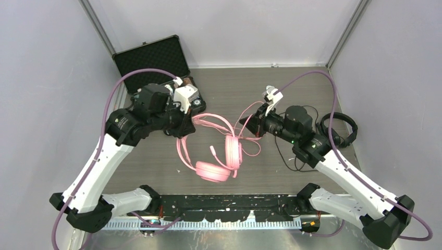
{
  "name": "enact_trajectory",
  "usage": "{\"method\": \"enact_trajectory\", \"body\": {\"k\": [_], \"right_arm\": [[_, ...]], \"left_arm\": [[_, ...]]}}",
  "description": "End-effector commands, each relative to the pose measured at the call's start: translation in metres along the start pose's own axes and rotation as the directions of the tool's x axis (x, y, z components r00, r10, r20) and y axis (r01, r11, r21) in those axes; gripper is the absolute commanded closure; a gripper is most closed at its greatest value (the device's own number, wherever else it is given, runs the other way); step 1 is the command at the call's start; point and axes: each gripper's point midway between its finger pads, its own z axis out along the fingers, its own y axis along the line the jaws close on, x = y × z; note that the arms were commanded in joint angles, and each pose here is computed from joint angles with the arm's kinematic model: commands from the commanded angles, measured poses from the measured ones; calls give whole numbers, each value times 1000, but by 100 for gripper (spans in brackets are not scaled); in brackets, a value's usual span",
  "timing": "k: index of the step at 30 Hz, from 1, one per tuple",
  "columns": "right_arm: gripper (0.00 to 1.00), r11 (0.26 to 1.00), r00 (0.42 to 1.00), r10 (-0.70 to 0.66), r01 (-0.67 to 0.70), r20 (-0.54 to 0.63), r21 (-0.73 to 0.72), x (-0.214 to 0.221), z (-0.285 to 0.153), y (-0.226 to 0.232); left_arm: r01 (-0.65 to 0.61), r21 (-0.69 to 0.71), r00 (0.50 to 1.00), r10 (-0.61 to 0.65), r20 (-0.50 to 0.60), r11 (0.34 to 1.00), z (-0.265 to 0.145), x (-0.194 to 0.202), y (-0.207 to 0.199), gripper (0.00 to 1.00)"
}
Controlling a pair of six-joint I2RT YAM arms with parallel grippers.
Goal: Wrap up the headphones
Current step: Wrap the headphones cable around the headphones.
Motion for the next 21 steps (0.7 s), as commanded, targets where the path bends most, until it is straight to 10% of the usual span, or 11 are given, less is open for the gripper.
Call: {"method": "enact_trajectory", "body": {"k": [1,21], "right_arm": [[99,993,989,90,-80,-117,85,-2,-21,-1],[99,909,868,360,-409,-343,-80,-17,-8,61]], "left_arm": [[-138,-135,990,131,-54,981,-7,3,28,100],[-392,-206,918,367,-150,897,12,13,63,100]]}}
